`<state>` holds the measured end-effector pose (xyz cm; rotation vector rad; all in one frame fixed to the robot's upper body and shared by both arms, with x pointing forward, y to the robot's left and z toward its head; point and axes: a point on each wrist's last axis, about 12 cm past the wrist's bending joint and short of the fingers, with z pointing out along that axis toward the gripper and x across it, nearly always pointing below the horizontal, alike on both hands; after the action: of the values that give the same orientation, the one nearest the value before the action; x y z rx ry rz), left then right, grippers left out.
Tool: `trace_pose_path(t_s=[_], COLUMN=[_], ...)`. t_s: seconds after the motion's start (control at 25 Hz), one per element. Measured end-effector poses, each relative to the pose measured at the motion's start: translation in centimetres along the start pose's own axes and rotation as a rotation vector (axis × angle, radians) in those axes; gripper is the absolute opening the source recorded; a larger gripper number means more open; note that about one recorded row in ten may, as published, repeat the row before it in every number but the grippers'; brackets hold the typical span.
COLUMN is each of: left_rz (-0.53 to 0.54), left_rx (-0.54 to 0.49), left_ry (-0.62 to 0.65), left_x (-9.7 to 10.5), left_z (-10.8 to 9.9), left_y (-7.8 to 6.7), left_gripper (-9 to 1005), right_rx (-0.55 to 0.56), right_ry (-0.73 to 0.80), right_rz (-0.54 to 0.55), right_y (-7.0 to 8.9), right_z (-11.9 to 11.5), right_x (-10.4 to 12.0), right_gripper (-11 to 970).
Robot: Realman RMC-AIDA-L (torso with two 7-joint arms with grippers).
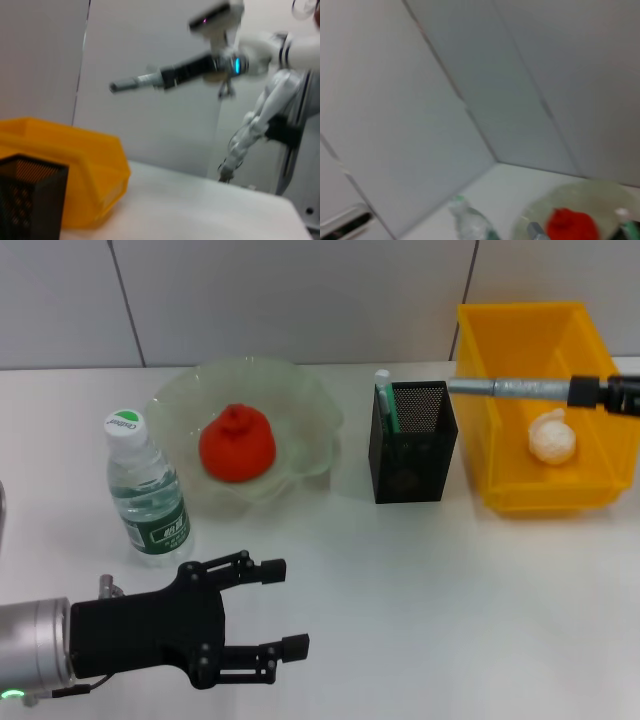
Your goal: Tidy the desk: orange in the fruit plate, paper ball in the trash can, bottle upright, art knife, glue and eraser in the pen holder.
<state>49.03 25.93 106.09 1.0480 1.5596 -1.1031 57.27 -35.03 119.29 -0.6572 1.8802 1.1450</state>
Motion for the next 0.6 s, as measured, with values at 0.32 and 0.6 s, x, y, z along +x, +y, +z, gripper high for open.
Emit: trace_pose_path(t_s=[0.32,0.6], left_rz=[0.026,0.026], left_rx=[-0.026,-0.039], left_ry=[0.014,0.027], left_x=[0.8,0.9], left_z=[0.4,0.6], left_y=[0.1,0.3], left_gripper=[873,873], right_rx=[0.176,0.33], right_ry=[0.205,0.53], right_rz=[0.006,-0.041], right_y=[0.7,2.3], right_z=[0.9,6.9], right_x=[-7.9,-14.2], right_gripper=[198,205])
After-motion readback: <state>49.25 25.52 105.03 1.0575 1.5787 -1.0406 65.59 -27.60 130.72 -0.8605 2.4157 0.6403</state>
